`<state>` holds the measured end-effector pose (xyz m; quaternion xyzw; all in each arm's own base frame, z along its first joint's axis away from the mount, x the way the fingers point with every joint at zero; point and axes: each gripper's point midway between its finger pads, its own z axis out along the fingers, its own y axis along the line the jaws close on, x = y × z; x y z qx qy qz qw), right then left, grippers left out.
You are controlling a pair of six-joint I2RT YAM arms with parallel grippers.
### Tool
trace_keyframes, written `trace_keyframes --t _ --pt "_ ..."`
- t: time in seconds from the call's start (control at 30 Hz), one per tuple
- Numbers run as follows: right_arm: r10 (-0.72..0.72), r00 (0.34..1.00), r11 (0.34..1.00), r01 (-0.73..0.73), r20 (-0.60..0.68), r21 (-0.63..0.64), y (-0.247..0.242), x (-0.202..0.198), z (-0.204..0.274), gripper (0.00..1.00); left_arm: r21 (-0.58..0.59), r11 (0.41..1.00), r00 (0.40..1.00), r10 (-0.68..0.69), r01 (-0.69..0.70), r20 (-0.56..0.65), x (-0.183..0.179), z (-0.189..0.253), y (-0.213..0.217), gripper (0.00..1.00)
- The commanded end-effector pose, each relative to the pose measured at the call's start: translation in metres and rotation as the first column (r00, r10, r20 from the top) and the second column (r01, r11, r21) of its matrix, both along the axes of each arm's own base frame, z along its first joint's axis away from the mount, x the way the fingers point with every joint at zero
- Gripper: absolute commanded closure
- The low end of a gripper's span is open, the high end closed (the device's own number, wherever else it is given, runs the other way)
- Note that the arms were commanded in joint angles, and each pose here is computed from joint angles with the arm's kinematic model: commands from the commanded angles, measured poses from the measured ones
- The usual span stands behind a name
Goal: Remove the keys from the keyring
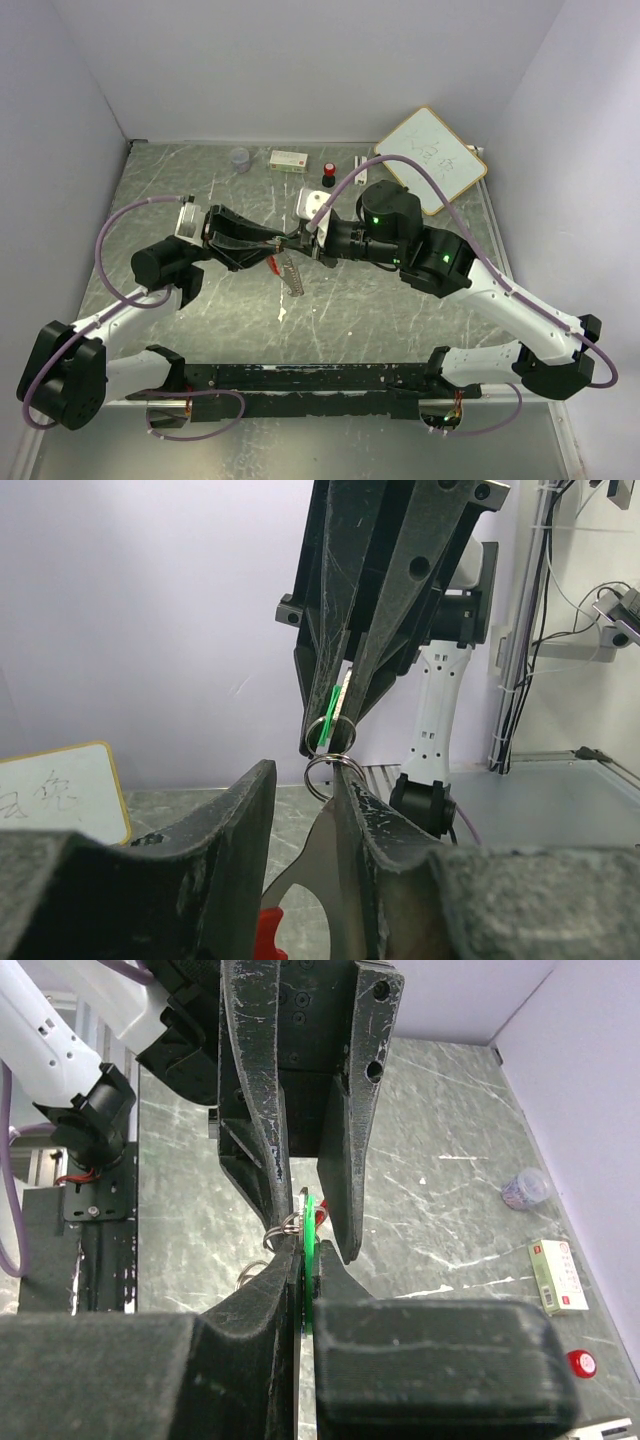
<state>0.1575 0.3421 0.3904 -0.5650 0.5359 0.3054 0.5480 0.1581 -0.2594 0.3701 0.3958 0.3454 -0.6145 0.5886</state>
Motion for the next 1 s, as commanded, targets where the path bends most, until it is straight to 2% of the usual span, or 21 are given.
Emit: trace_keyframes --t 0.0,0.07,0.2,0.37,0.47,0.97 --pt "-0.032 0.998 0.999 0.031 0.048 0.04 0.009 0.013 0.009 1.0 -0.114 0.993 0.969 -0.009 0.038 0.246 -0.033 0.028 0.012 0.58" --pt "-0.04 0.998 0.999 0.038 0.048 0.034 0.011 0.015 0.007 1.0 -0.117 0.992 0.971 -0.009 0.038 0.237 -0.031 0.029 0.011 0.61" --pt "-0.048 0.998 0.999 0.047 0.045 0.023 0.013 0.019 0.003 1.0 -0.109 0.993 0.978 -0.022 0.045 0.206 -0.025 0.027 0.008 0.76" --pt "-0.063 0.997 0.998 0.062 0.041 0.006 0.015 0.022 -0.002 1.0 -0.1 0.994 0.98 -0.03 0.05 0.195 -0.02 0.027 0.005 0.81" --pt "-0.073 0.996 0.997 0.073 0.046 0.006 0.015 0.025 -0.003 1.0 -0.108 0.993 0.978 -0.017 0.041 0.21 -0.02 0.028 0.006 0.92" --pt "-0.083 0.994 0.996 0.082 0.064 0.024 0.009 0.024 0.013 1.0 -0.109 0.993 0.992 0.062 -0.05 0.109 0.026 0.015 0.004 0.93"
